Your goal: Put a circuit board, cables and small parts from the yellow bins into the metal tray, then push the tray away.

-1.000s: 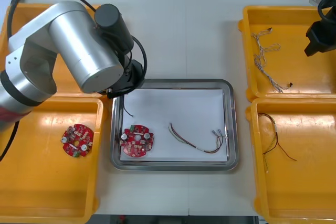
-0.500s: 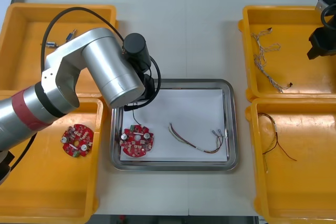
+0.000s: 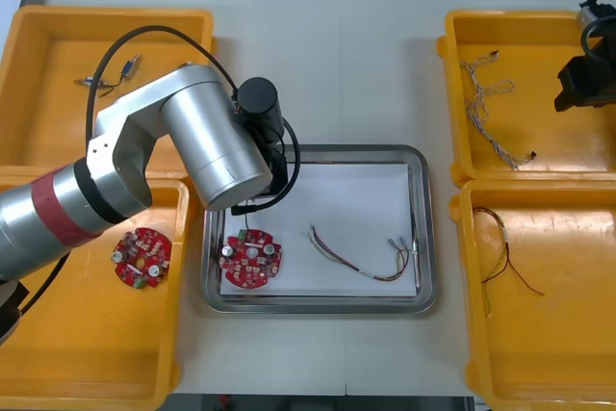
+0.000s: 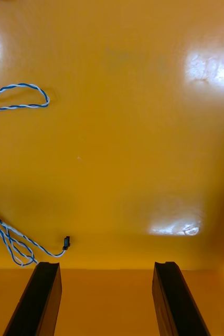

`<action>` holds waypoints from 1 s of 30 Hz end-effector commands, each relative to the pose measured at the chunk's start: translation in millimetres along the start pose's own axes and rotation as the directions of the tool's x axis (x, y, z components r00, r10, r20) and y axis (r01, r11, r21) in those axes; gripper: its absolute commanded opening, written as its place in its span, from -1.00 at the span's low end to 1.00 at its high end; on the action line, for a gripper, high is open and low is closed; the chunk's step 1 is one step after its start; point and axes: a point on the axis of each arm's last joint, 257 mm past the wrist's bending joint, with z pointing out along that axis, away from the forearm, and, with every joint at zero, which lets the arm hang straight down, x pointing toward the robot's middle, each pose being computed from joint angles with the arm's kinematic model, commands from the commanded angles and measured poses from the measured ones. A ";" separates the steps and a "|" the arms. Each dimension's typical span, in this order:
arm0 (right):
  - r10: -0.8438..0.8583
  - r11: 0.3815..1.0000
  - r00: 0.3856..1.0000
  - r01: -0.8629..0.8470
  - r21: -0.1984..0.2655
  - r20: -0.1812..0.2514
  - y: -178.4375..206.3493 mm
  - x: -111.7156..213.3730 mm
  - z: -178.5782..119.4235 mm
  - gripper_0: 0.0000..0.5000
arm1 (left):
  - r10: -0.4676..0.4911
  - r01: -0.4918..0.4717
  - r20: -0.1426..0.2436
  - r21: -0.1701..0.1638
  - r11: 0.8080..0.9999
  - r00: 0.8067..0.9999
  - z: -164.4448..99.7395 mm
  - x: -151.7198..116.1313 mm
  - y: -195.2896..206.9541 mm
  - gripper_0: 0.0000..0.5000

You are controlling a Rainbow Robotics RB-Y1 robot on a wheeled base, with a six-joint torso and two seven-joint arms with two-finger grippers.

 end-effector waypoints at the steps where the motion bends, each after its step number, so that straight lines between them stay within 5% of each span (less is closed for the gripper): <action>1: 0.076 0.996 0.995 -0.073 -0.041 0.067 8.7 -24.0 -16.1 1.00 | 0.014 -0.014 0.000 0.025 1.000 1.000 0.0 8.0 -15.2 -0.46; 4: 0.095 0.994 0.993 -0.091 -0.065 0.067 11.6 -20.8 -13.4 1.00 | 0.011 -0.011 -0.001 0.023 1.000 1.000 0.5 8.5 -14.7 0.03; 6: 0.095 0.994 0.992 -0.089 -0.069 0.079 12.5 -20.0 -13.9 1.00 | 0.007 -0.007 -0.003 0.021 1.000 1.000 1.3 9.1 -14.0 0.69; 8: 0.085 0.995 0.993 -0.080 -0.060 0.083 12.6 -17.4 -14.2 1.00 | 0.005 -0.005 -0.001 0.022 1.000 1.000 0.7 8.1 -13.9 1.00; 20: 0.085 0.995 0.992 -0.079 -0.065 0.089 24.4 8.6 -4.2 1.00 | -0.021 0.020 0.011 0.027 0.999 1.000 -4.9 0.7 -12.7 1.00; 30: 0.129 0.989 0.981 -0.117 -0.087 0.143 30.5 15.1 18.2 1.00 | -0.078 0.077 0.016 0.030 0.997 0.997 -48.6 -26.9 -1.5 1.00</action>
